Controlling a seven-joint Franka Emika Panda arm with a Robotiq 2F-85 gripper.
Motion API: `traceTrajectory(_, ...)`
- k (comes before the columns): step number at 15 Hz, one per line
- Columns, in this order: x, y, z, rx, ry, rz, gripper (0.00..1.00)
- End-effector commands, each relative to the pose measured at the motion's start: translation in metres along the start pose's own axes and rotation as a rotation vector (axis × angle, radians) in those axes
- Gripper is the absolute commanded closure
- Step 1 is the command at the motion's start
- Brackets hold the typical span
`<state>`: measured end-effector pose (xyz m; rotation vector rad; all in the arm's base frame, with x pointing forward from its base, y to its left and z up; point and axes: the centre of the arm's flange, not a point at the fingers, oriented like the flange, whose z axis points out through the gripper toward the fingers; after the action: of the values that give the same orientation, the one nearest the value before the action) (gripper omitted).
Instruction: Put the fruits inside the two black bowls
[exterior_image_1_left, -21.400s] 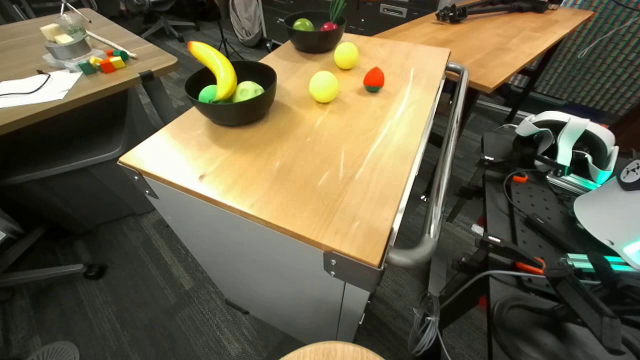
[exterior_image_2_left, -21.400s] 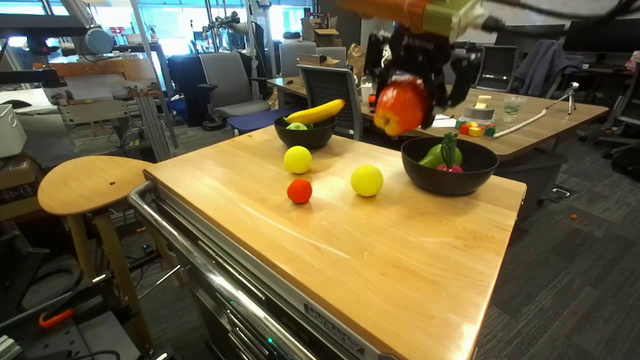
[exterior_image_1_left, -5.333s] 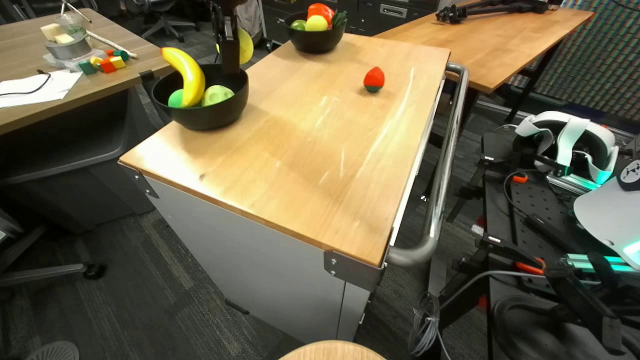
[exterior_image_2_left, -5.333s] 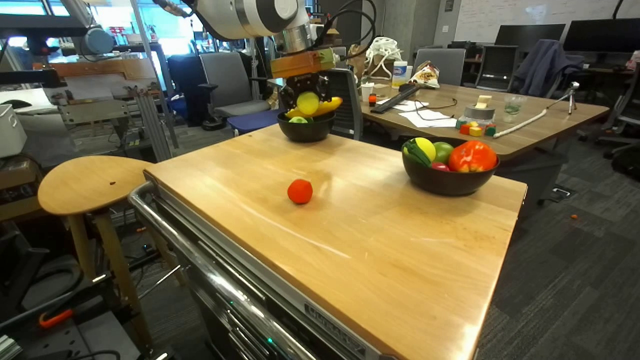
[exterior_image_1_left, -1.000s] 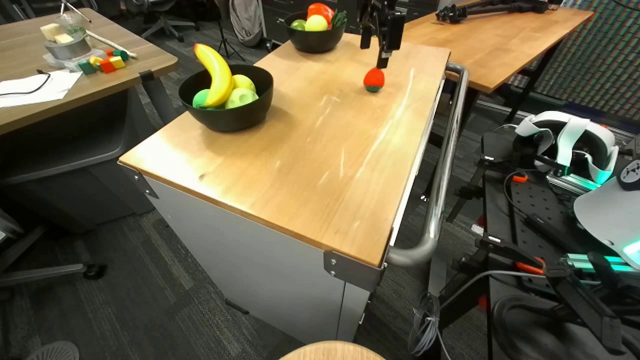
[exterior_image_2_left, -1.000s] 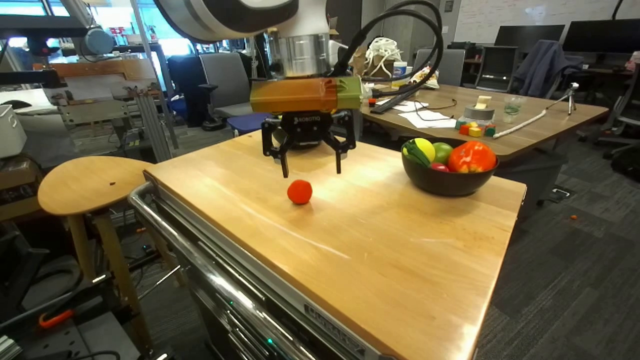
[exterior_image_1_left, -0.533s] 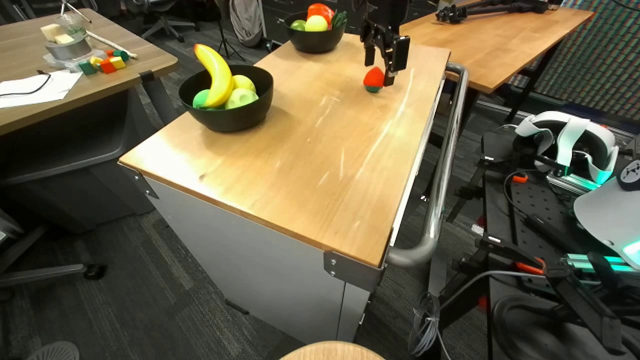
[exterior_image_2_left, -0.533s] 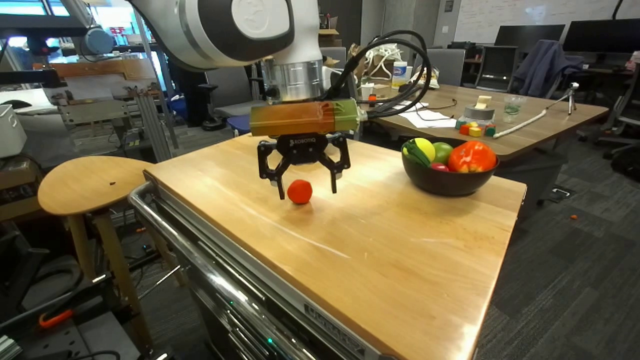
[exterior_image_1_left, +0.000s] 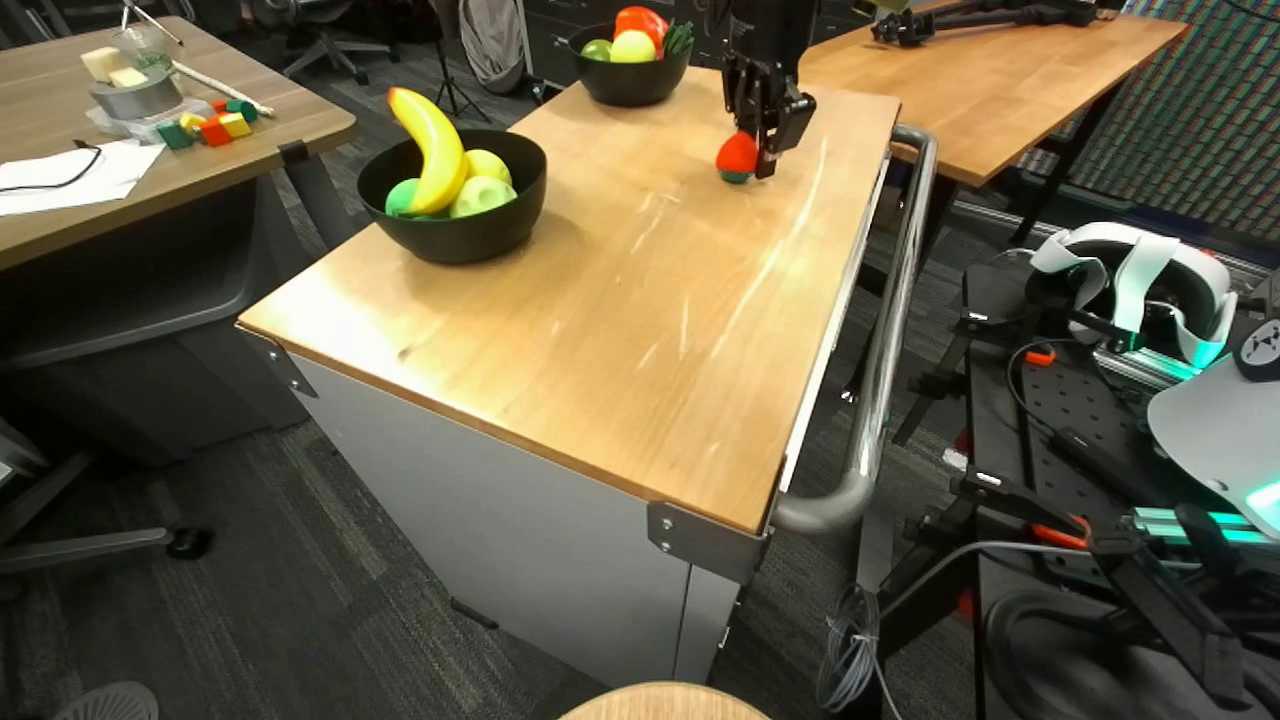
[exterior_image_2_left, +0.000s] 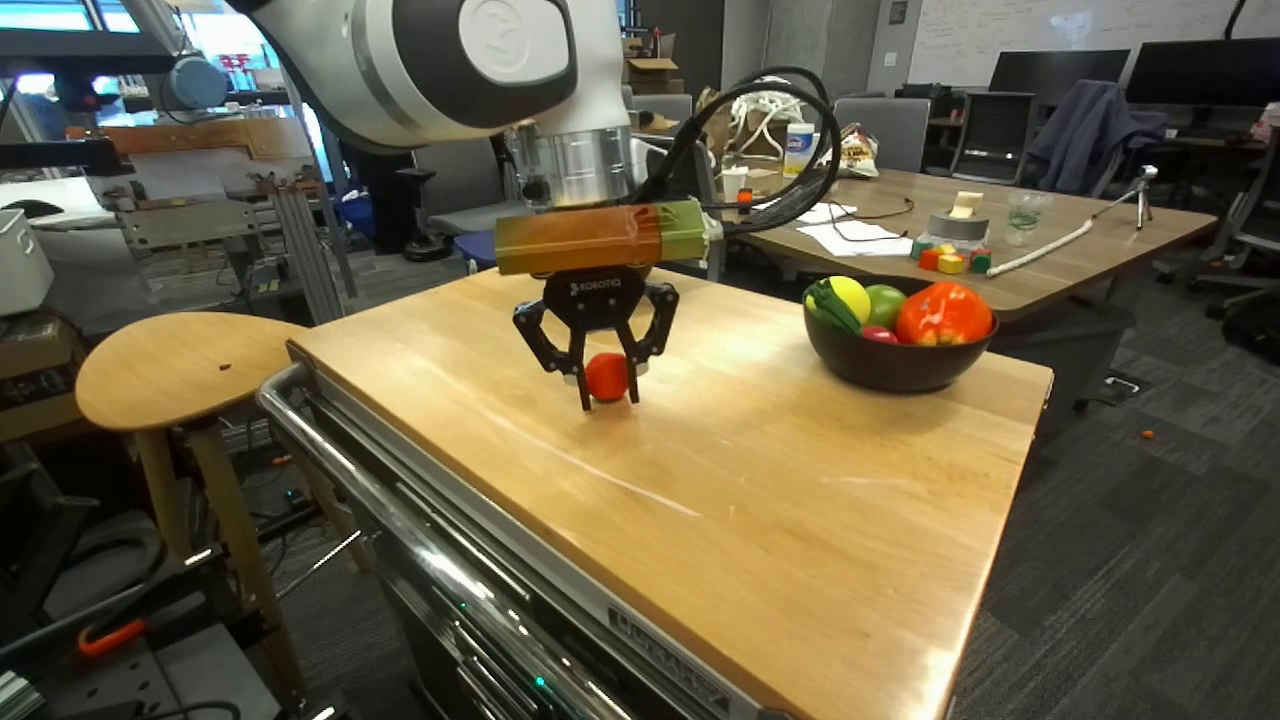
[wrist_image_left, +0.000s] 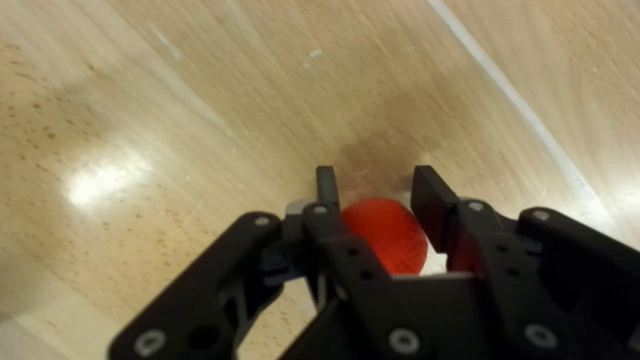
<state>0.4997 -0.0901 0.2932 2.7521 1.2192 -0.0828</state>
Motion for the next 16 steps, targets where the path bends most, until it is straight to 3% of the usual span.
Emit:
traceTrajectory(1, 0.021, -0.006, -0.012, -0.029, 0.006, -0.013, 0.66)
traceTrajectory(2, 0.03, -0.007, -0.019, -0.029, 0.01, -0.016, 0.73)
traceTrajectory(3, 0.039, -0.01, -0.028, -0.028, 0.016, -0.023, 0.71)
traceTrajectory(5, 0.064, -0.02, -0.056, -0.087, 0.066, -0.054, 0.82)
traceTrajectory(6, 0.081, -0.024, -0.072, -0.118, 0.058, -0.082, 0.45)
traceTrajectory(8, 0.109, -0.024, -0.095, -0.139, 0.069, -0.08, 0.47)
traceTrajectory(14, 0.159, -0.007, -0.123, -0.103, 0.039, 0.032, 0.02)
traceTrajectory(16, 0.163, 0.003, -0.125, -0.051, -0.003, 0.073, 0.0)
